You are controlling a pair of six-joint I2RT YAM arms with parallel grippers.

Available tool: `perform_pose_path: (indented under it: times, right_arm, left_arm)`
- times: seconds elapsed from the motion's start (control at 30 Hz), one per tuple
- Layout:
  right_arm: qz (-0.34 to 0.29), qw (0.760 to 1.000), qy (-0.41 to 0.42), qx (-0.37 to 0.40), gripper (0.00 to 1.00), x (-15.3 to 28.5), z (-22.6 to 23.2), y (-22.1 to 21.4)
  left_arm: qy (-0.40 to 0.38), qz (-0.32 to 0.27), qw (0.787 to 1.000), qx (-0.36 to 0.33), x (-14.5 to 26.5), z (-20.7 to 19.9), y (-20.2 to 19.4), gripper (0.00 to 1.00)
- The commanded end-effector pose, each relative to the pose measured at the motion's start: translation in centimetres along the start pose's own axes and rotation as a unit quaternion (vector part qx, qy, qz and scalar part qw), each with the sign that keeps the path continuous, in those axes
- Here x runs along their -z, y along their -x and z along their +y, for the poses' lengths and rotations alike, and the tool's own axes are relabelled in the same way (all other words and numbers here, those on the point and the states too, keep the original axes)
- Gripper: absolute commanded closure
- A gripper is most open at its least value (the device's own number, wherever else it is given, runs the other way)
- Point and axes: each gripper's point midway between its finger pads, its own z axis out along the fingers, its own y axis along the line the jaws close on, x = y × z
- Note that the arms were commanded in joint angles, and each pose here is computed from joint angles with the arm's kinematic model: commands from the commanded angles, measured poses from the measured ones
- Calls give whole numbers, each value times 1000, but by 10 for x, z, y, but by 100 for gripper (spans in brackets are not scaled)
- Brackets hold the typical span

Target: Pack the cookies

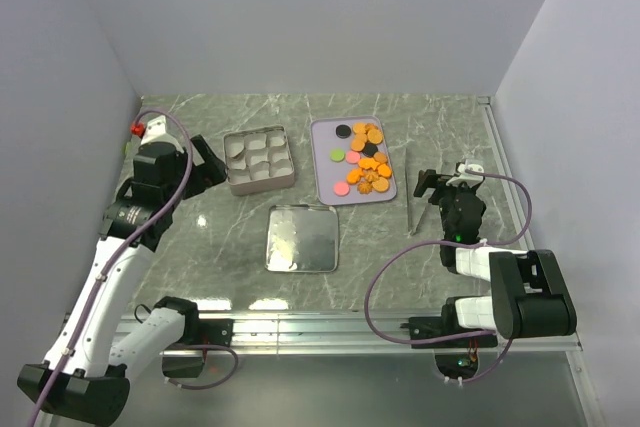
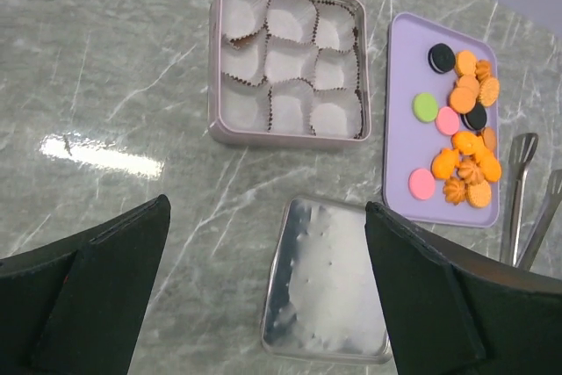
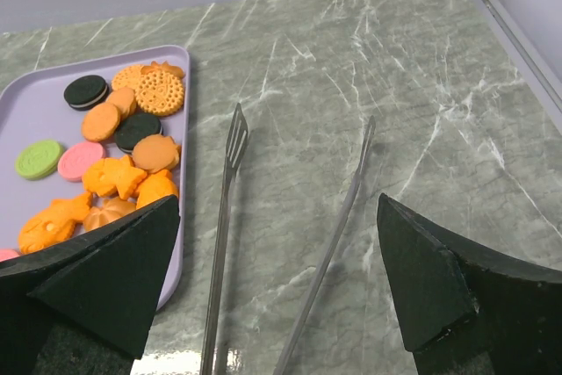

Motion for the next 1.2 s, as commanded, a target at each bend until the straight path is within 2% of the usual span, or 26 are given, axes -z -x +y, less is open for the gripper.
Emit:
perform_pose_path:
  times: [0.0, 0.13, 0.2, 0.4, 0.5, 0.73, 0.83, 0.87, 0.9, 0.93, 0.97, 1.0, 1.03, 1.1, 1.13, 1.17]
  right_arm:
    - [-25, 1000, 3, 5, 0, -3, 2, 15]
    - [-24, 1000, 2, 5, 0, -3, 2, 14]
    - [-24, 1000, 2, 6, 0, -3, 1, 14]
    - [-24, 1000, 3, 5, 0, -3, 2, 14]
    - [-24, 1000, 3, 5, 0, -3, 2, 14]
    - [-25, 1000, 2, 7, 0, -3, 2, 15]
    - [-26, 999, -32, 10, 0, -2, 0, 16]
    - [-38, 998, -44, 6, 0, 0, -1, 27]
    - [-58, 993, -101, -8, 0, -7, -13, 54]
    - [37, 992, -122, 1, 0, -4, -15, 25]
    - [65, 990, -127, 5, 0, -6, -13, 33]
    - [58, 990, -125, -3, 0, -21, -5, 75]
    - [145, 983, -112, 9, 0, -11, 1, 52]
    - [165, 984, -72, -6, 0, -15, 22, 77]
    - [191, 980, -42, -37, 0, -8, 36, 72]
    - [186, 978, -56, -76, 0, -4, 34, 80]
  left_arm:
    - [-7, -10, 1000, -5, 15, -8, 15, 0]
    - [-6, -10, 1000, -11, 18, -7, 16, 1]
    - [18, -17, 1000, 11, 21, 0, 19, 1]
    - [-18, -40, 999, -1, 50, -13, 40, 1]
    - [-2, -47, 999, -10, 63, -7, 46, 0]
    - [4, -1, 1000, -7, 71, 1, 22, 1]
    - [21, 3, 1000, 7, 75, 12, 11, 1]
    - [15, -1, 1000, 8, 79, 12, 10, 0]
    - [19, -2, 1000, 9, 79, 15, 8, 0]
    - [27, -3, 999, 18, 81, 18, 7, 1]
    - [33, -9, 999, 23, 84, 21, 7, 1]
    - [48, -20, 998, 25, 85, 26, 11, 1]
    - [54, -23, 998, 32, 87, 28, 11, 1]
    - [45, -25, 998, 29, 90, 24, 13, 0]
    - [38, -23, 999, 28, 90, 21, 12, 1]
    - [30, -20, 999, 27, 90, 17, 11, 1]
